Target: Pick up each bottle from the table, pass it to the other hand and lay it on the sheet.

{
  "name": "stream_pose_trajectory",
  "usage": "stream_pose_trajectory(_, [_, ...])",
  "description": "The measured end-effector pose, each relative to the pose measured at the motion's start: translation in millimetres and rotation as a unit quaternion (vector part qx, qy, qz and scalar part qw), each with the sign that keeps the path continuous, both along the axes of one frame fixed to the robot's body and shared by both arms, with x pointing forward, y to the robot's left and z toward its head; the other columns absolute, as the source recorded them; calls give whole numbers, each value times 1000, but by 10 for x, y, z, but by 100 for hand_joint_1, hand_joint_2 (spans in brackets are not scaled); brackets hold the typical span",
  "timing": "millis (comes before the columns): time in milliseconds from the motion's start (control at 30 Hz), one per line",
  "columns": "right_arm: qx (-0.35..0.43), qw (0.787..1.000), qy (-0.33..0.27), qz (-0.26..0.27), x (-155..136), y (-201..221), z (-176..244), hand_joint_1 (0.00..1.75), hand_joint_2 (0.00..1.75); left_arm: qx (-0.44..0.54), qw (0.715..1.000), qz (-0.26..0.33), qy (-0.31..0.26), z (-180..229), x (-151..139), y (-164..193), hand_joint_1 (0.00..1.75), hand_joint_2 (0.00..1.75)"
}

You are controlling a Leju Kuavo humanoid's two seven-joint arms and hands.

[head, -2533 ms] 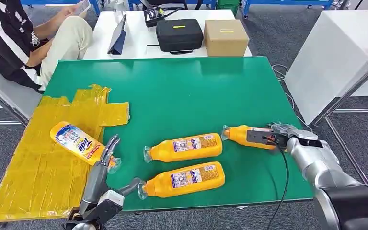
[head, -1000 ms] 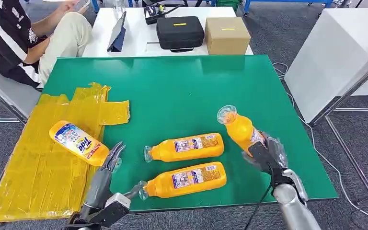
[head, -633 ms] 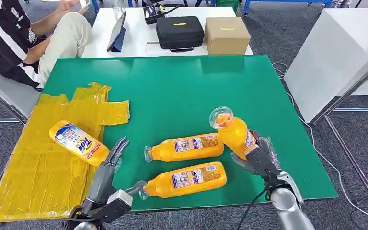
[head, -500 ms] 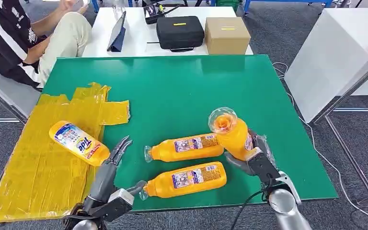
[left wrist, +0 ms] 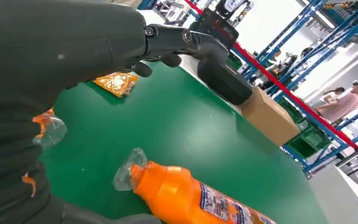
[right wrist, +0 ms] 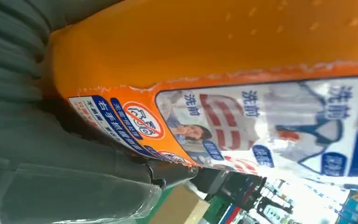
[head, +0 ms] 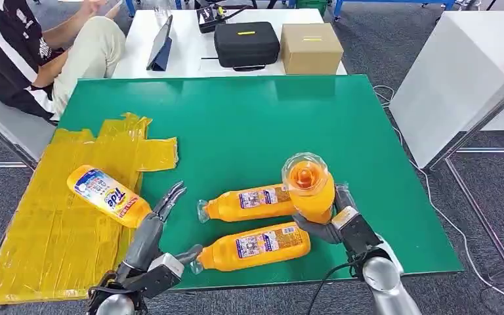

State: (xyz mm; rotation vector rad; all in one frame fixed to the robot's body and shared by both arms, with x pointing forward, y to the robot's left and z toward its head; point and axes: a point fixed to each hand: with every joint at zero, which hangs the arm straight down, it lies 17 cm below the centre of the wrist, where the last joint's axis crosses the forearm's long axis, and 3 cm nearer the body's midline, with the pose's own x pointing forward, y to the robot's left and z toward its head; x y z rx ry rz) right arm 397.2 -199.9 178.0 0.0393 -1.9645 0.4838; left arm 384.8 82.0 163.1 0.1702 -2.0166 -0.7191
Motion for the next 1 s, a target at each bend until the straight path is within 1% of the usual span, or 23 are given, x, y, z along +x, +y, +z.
stream_pose_trajectory(133, [-5,999,-8,37,37,256,34,175,175,-28,998,-45,27,4,-50,-150,0,175])
stream_pose_trajectory(233, [5,997,-18,71,106,558,59,175,175,-47,994,-88,48,28,-94,-319,0,175])
stream_pose_trajectory(333, [18,994,-23,108,93,898,91,175,175,-70,985,-142,74,72,-198,-541,0,175])
stream_pose_trajectory(400, [26,991,-21,130,91,1115,101,175,175,-83,979,-166,88,99,-246,-644,0,175])
stream_pose_trajectory(533, [38,987,-31,154,55,1423,183,175,175,-115,965,-206,117,176,-338,-819,0,175])
stream_pose_trajectory(667, [52,985,-41,157,27,1535,243,175,175,-129,958,-221,126,253,-337,-867,0,175])
stream_pose_trajectory(1000, [56,985,-33,161,6,1621,179,175,175,-127,960,-214,128,281,-271,-855,0,175])
